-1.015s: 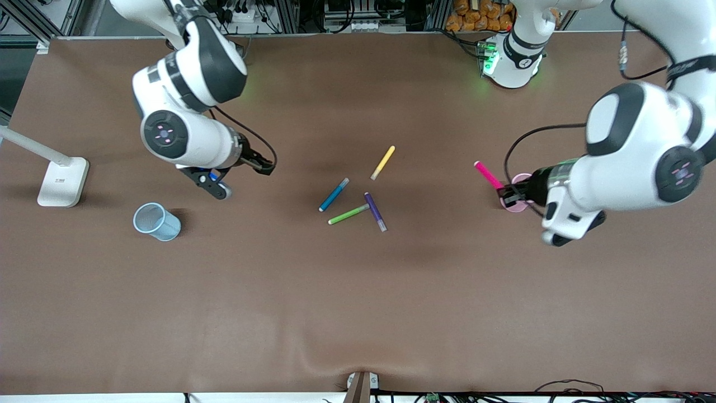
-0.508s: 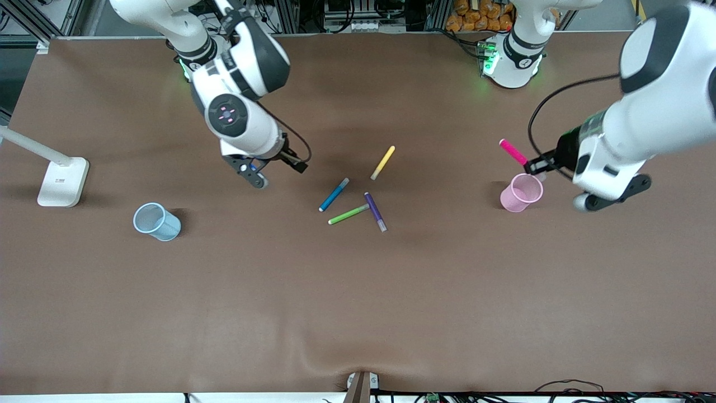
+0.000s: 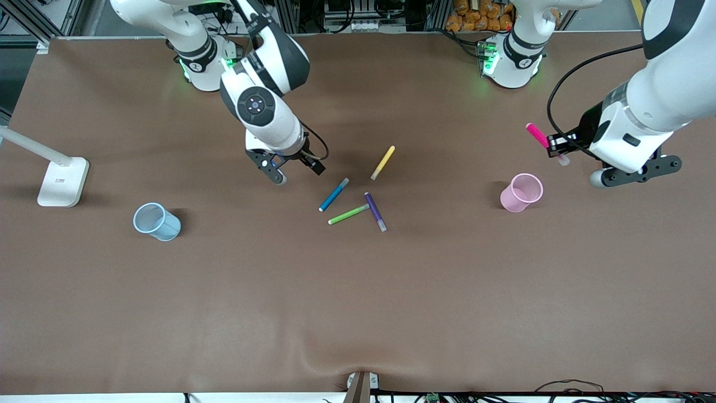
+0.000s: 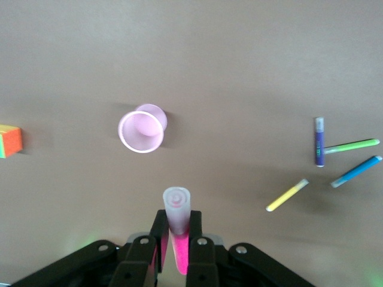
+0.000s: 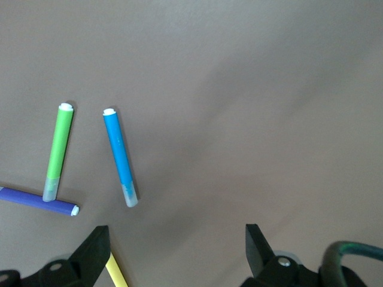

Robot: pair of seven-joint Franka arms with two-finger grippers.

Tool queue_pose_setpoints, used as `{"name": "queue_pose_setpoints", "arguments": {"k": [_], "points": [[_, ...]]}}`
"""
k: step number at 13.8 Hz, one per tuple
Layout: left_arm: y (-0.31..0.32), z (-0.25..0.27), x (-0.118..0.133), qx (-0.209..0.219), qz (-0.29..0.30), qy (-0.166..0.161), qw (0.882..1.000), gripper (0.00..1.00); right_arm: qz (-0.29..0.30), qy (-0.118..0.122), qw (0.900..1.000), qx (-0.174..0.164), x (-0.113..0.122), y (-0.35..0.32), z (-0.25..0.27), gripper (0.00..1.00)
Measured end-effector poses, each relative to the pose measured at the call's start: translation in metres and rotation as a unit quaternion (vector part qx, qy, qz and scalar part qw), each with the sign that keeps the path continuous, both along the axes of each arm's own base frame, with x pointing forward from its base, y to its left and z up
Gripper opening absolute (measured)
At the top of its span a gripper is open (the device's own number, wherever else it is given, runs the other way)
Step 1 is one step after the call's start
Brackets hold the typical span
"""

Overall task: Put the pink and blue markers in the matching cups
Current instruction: 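Carry the pink marker over the pink cup while the right gripper grasps blue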

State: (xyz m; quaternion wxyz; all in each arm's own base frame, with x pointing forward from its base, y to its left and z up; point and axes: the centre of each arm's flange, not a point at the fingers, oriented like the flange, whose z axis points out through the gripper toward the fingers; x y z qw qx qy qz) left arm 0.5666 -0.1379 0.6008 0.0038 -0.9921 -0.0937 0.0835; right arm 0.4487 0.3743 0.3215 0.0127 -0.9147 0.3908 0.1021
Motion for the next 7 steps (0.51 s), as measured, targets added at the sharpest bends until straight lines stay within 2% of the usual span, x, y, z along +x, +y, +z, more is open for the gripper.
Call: {"name": "queue_pose_setpoints", "arguments": {"k": [3, 7], "points": [[0.018, 0.016, -0.007, 0.005, 0.000, -0.006, 1.000, 0.17, -0.020, -0.011, 1.000, 0.001, -0.008, 0.017, -0.027, 1.00], [0.039, 0.026, -0.017, 0.023, 0.010, -0.010, 1.000, 0.17, -0.037, -0.029, 0.999, 0.008, -0.008, 0.028, -0.051, 1.00]]}}
